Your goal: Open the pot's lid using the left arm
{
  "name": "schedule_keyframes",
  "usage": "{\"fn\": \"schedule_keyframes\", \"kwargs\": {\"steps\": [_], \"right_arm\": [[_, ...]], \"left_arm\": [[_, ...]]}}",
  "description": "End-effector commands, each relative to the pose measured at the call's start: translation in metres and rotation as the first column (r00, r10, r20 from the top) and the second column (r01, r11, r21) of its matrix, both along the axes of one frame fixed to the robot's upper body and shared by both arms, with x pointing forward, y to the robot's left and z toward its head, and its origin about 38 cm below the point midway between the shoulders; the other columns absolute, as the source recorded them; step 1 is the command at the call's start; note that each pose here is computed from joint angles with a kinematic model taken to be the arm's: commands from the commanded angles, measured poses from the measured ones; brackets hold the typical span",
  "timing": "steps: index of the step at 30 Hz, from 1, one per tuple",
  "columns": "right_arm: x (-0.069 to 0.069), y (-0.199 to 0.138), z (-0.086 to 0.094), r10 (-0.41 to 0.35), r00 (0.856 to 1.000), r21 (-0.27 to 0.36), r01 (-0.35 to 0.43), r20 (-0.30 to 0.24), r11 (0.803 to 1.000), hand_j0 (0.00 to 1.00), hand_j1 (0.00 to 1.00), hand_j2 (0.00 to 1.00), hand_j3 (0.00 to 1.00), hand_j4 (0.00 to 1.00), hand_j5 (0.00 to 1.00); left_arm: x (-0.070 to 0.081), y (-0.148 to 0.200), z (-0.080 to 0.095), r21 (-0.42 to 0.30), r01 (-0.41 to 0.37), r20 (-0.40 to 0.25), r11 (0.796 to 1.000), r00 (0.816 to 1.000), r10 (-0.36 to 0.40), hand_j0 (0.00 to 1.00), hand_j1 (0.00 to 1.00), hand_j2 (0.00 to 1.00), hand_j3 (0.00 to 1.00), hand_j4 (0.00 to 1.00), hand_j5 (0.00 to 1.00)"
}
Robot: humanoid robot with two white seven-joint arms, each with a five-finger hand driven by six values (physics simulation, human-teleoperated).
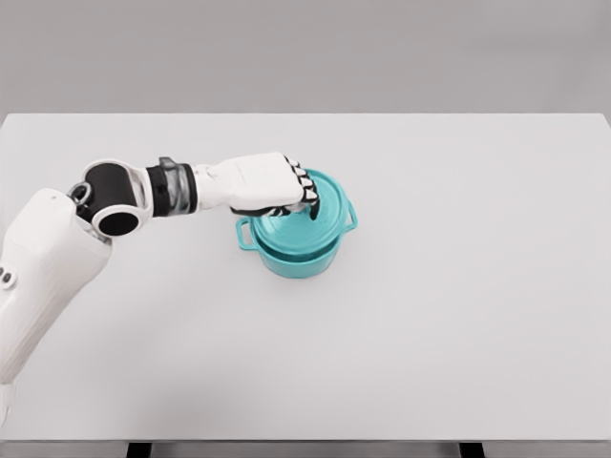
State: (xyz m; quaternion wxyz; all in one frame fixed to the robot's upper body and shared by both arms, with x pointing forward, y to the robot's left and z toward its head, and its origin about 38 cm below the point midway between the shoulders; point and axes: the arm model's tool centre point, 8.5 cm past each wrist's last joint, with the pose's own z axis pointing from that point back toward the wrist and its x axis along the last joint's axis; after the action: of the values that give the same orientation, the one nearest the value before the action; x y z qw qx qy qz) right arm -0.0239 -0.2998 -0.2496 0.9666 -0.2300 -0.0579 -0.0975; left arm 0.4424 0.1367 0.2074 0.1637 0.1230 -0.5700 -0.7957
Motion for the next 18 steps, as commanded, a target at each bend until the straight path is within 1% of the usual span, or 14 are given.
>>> {"fn": "schedule_keyframes", "kwargs": {"steps": [1, 3, 6, 8, 10, 13, 14, 15, 16, 17, 18], "right_arm": [[0.000, 0.000, 0.000, -0.001, 1.000, 0.000, 0.001, 0.001, 1.000, 1.00, 1.00, 1.00, 1.00, 1.00, 1.00], [0.000, 0.000, 0.000, -0.001, 1.000, 0.000, 0.001, 0.001, 1.000, 1.00, 1.00, 1.00, 1.00, 1.00, 1.00], [0.000, 0.000, 0.000, -0.001, 1.000, 0.000, 0.001, 0.001, 1.000, 1.00, 1.00, 1.00, 1.00, 1.00, 1.00], [0.000, 0.000, 0.000, -0.001, 1.000, 0.000, 0.001, 0.001, 1.000, 1.00, 1.00, 1.00, 1.00, 1.00, 1.00], [0.000, 0.000, 0.000, -0.001, 1.000, 0.000, 0.001, 0.001, 1.000, 1.00, 1.00, 1.00, 1.00, 1.00, 1.00], [0.000, 0.000, 0.000, -0.001, 1.000, 0.000, 0.001, 0.001, 1.000, 1.00, 1.00, 1.00, 1.00, 1.00, 1.00], [0.000, 0.000, 0.000, -0.001, 1.000, 0.000, 0.001, 0.001, 1.000, 1.00, 1.00, 1.00, 1.00, 1.00, 1.00], [0.000, 0.000, 0.000, -0.001, 1.000, 0.000, 0.001, 0.001, 1.000, 1.00, 1.00, 1.00, 1.00, 1.00, 1.00], [0.000, 0.000, 0.000, -0.001, 1.000, 0.000, 0.001, 0.001, 1.000, 1.00, 1.00, 1.00, 1.00, 1.00, 1.00], [0.000, 0.000, 0.000, -0.001, 1.000, 0.000, 0.001, 0.001, 1.000, 1.00, 1.00, 1.00, 1.00, 1.00, 1.00], [0.000, 0.000, 0.000, -0.001, 1.000, 0.000, 0.001, 0.001, 1.000, 1.00, 1.00, 1.00, 1.00, 1.00, 1.00]], "left_arm": [[0.001, 0.002, 0.003, -0.010, -0.007, 0.002, 1.000, 1.000, 0.007, 0.52, 0.52, 0.52, 0.52, 0.52, 0.52], [0.002, 0.004, 0.009, -0.037, -0.006, -0.005, 0.999, 1.000, 0.006, 0.52, 0.52, 0.52, 0.52, 0.52, 0.52], [0.007, 0.017, 0.028, -0.106, -0.027, 0.000, 0.994, 1.000, 0.027, 0.52, 0.52, 0.52, 0.52, 0.52, 0.52], [0.010, 0.047, 0.040, -0.128, -0.069, -0.002, 0.989, 0.998, 0.069, 0.52, 0.52, 0.52, 0.52, 0.52, 0.52], [0.012, 0.082, 0.051, -0.128, -0.118, -0.002, 0.985, 0.993, 0.119, 0.52, 0.52, 0.52, 0.52, 0.52, 0.52], [0.013, 0.124, 0.065, -0.122, -0.201, 0.026, 0.972, 0.978, 0.206, 0.52, 0.52, 0.52, 0.52, 0.52, 0.52], [0.012, 0.134, 0.065, -0.104, -0.219, 0.026, 0.970, 0.974, 0.223, 0.52, 0.52, 0.52, 0.52, 0.52, 0.52], [0.009, 0.148, 0.057, -0.095, -0.252, 0.011, 0.963, 0.967, 0.254, 0.52, 0.52, 0.52, 0.52, 0.52, 0.52], [0.008, 0.157, 0.053, -0.096, -0.276, 0.007, 0.956, 0.961, 0.278, 0.52, 0.52, 0.52, 0.52, 0.52, 0.52], [0.006, 0.162, 0.052, -0.086, -0.285, 0.005, 0.955, 0.958, 0.287, 0.52, 0.52, 0.52, 0.52, 0.52, 0.52], [0.004, 0.165, 0.045, -0.076, -0.292, -0.008, 0.953, 0.956, 0.293, 0.52, 0.52, 0.52, 0.52, 0.52, 0.52]]}}
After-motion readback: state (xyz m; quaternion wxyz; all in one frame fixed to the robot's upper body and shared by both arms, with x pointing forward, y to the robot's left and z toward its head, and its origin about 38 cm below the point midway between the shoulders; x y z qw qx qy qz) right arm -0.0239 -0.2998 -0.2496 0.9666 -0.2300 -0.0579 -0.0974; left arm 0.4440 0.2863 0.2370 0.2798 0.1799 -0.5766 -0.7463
